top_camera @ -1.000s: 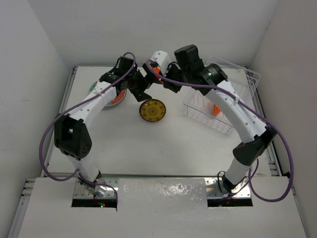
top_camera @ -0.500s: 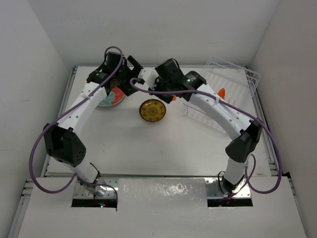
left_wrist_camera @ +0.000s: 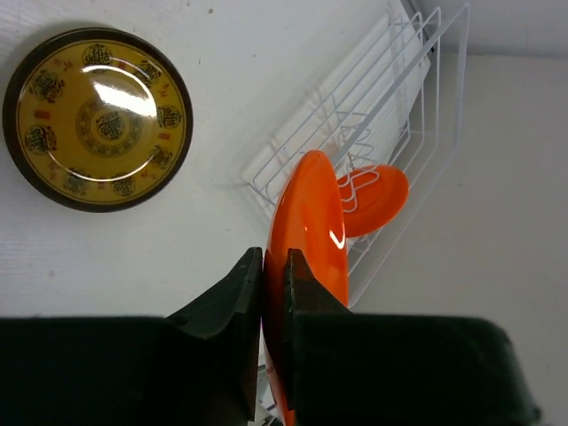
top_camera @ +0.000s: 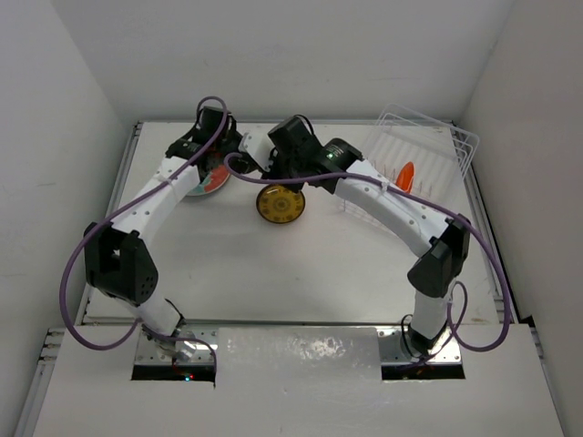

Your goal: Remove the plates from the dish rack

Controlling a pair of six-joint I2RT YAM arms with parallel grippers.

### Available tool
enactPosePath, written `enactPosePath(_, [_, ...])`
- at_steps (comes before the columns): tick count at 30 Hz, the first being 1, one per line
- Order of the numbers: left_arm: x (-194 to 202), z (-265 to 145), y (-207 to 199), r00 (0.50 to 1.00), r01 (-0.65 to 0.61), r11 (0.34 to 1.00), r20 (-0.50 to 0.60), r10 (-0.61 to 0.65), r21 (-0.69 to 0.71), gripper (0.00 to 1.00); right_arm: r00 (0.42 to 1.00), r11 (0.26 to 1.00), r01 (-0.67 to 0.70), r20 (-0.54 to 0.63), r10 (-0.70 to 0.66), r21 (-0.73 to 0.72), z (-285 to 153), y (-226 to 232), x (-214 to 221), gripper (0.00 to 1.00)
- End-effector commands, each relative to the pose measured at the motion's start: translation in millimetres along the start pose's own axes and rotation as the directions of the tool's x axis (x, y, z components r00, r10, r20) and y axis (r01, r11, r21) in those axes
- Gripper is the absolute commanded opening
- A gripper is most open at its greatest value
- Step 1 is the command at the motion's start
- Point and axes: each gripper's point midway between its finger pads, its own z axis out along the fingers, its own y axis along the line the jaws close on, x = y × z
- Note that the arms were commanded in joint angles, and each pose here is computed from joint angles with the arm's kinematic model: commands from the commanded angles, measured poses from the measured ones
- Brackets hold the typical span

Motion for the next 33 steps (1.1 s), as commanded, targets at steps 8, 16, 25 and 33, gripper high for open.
enactPosePath(8, [-18.2, 26.7, 17.4, 0.957, -0.251, 0.968, 0.153, 0.248, -0.005, 0.0, 0.792, 0.833, -0.552, 0.297, 0.534, -0.027, -34.0, -54.6, -10.9, 0.99])
enactPosePath(16, [-11.3, 90.0, 67.3, 0.928, -0.351, 0.935, 0.114, 0.353, -0.042, 0.0, 0.39, 0.366, -0.921, 0.321, 0.863, 0.135, -71.9, -153.9, 104.2, 0.99])
enactPosePath(25, [-7.3, 105.0, 118.9, 0.931, -0.34, 0.918, 0.064, 0.359, -0.201, 0.38, 0.331, 0.248, -0.906, 0.209, 0.92, 0.343, -73.1, -154.4, 193.7, 0.99])
enactPosePath(33, [-3.0, 99.6, 152.5, 0.924, -0.368, 0.859, -0.04, 0.379, -0.356, 0.9, 0.255, 0.124, -0.794, 0.141, 0.957, 0.595, -59.8, -168.6, 258.3, 0.93])
